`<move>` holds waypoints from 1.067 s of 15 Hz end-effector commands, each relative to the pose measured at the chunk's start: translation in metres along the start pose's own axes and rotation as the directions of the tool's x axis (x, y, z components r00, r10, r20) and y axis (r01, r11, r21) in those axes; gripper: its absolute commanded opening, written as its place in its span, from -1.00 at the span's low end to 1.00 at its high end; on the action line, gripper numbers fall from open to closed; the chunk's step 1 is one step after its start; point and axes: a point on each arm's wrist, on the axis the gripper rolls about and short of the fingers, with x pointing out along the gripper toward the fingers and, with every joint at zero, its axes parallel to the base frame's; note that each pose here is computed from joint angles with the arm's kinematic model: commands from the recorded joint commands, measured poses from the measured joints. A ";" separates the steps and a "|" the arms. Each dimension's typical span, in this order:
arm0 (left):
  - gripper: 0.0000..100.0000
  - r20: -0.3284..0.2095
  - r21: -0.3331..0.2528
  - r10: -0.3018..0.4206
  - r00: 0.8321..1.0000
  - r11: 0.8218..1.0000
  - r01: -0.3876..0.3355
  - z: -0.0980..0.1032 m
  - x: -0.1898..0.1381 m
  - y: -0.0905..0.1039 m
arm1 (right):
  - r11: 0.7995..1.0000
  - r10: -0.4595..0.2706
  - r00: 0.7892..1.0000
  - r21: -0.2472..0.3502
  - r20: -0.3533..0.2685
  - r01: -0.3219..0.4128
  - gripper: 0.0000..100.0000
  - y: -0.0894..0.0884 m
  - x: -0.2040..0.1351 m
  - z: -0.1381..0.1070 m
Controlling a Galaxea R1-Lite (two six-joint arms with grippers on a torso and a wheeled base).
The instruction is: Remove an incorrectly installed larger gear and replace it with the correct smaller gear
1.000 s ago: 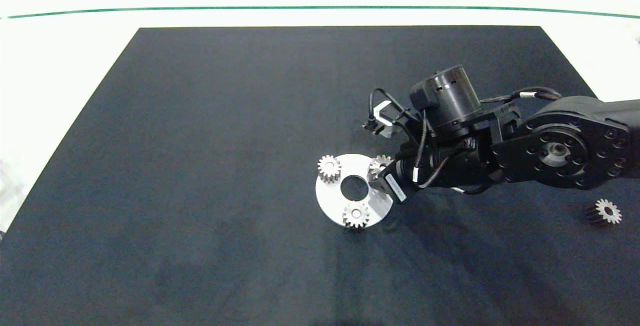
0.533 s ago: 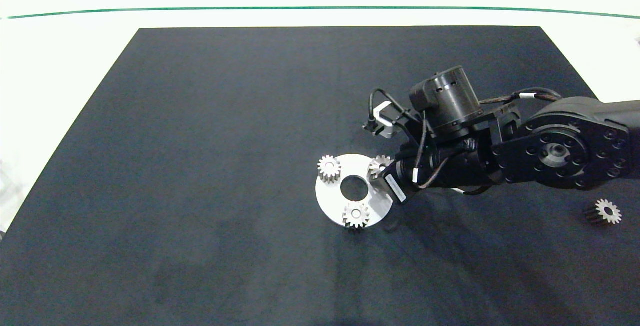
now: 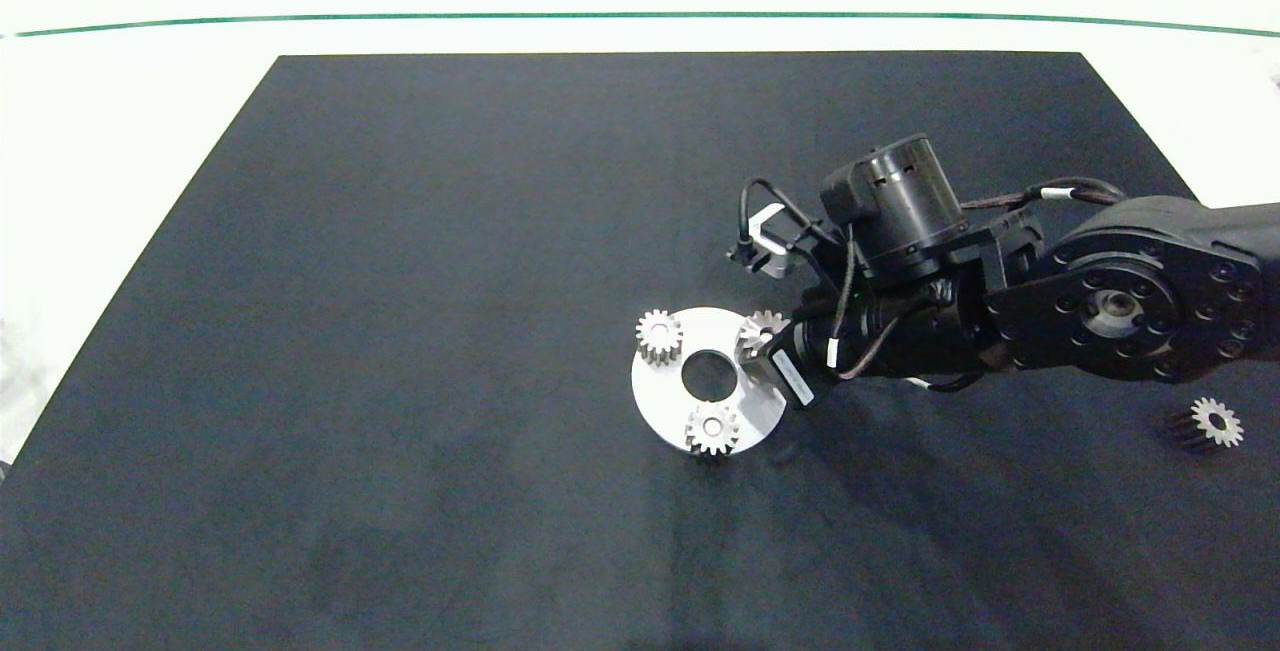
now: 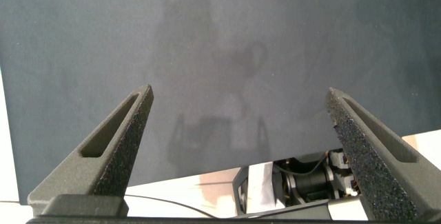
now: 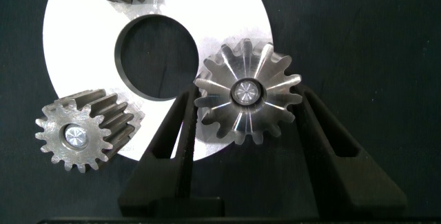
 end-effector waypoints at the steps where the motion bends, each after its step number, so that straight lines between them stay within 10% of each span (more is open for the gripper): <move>1: 1.00 -0.007 0.000 0.001 1.000 1.000 -0.001 -0.002 0.001 0.000 | 1.000 0.000 1.000 0.000 0.008 0.000 -0.32 0.000 -0.003 0.001; 16: 1.00 -0.019 0.000 0.000 1.000 1.000 0.000 -0.004 0.003 0.000 | 1.000 -0.014 0.996 0.010 0.090 0.013 -0.32 -0.008 -0.039 0.009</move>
